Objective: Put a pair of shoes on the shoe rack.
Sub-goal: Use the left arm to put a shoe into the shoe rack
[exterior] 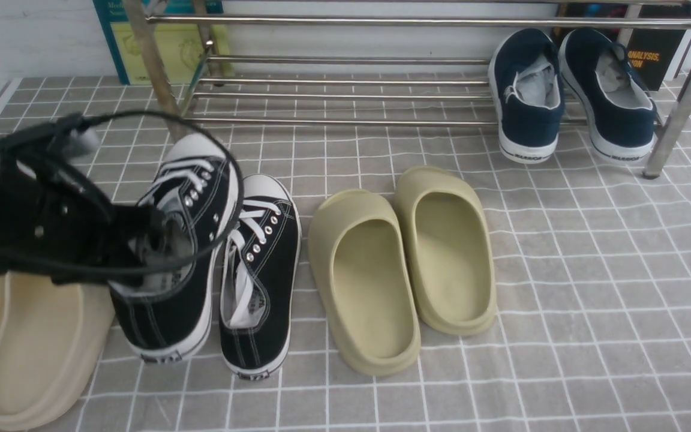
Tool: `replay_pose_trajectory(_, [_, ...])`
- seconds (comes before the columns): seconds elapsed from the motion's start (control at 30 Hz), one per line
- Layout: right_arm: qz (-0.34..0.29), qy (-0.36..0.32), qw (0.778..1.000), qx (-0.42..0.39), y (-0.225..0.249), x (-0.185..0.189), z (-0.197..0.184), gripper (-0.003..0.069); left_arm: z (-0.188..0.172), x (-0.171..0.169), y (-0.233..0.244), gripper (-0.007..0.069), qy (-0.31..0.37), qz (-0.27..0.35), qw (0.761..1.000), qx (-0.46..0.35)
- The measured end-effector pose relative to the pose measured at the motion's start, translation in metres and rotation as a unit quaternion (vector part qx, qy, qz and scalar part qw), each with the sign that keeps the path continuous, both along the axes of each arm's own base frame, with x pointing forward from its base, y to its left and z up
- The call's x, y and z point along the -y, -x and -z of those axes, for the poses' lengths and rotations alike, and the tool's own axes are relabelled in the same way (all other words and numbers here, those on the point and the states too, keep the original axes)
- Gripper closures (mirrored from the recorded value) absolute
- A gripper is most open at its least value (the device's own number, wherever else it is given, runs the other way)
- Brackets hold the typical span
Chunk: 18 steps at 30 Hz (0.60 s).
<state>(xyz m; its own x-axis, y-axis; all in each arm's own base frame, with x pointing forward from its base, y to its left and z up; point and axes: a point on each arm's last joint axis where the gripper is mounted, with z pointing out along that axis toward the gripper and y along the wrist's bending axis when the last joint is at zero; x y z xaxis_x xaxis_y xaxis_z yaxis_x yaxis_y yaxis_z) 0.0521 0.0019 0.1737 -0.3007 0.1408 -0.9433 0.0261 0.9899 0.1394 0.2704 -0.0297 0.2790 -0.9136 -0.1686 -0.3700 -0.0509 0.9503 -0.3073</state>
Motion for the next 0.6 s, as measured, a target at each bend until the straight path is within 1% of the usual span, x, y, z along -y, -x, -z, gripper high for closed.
replay_pose_trajectory(0.13, [0.000, 0.000, 1.000, 0.000, 0.000, 0.000, 0.000, 0.0420, -0.015, 0.002, -0.041, 0.0638, 0.000, 0.011, 1.000, 0.007])
replay_pose_trajectory(0.17, [0.000, 0.000, 1.000, 0.000, 0.000, 0.000, 0.000, 0.0420, -0.016, 0.002, -0.043, 0.0638, 0.000, 0.013, 1.000, 0.008])
replay_pose_trajectory(0.23, [0.000, 0.000, 1.000, 0.000, 0.000, 0.000, 0.000, 0.0420, -0.020, 0.004, -0.081, 0.0638, -0.001, 0.022, 1.000, 0.014])
replay_pose_trajectory(0.3, [0.000, 0.000, 1.000, 0.000, 0.000, 0.000, 0.000, 0.0420, -0.017, 0.004, -0.097, 0.0638, 0.000, 0.024, 1.000, 0.010])
replay_pose_trajectory(0.33, [0.000, 0.000, 1.000, 0.000, 0.000, 0.000, 0.000, 0.0420, -0.020, 0.005, -0.122, 0.0638, 0.001, 0.025, 0.999, 0.022])
replay_pose_trajectory(0.4, [0.000, 0.000, 1.000, 0.000, 0.000, 0.000, 0.000, 0.0420, -0.014, 0.006, -0.149, 0.0638, 0.003, 0.023, 0.999, 0.026])
replay_pose_trajectory(0.6, [0.000, 0.000, 1.000, 0.000, 0.000, 0.000, 0.000, 0.0420, -0.009, 0.008, -0.213, 0.0638, 0.004, 0.026, 0.997, 0.076])
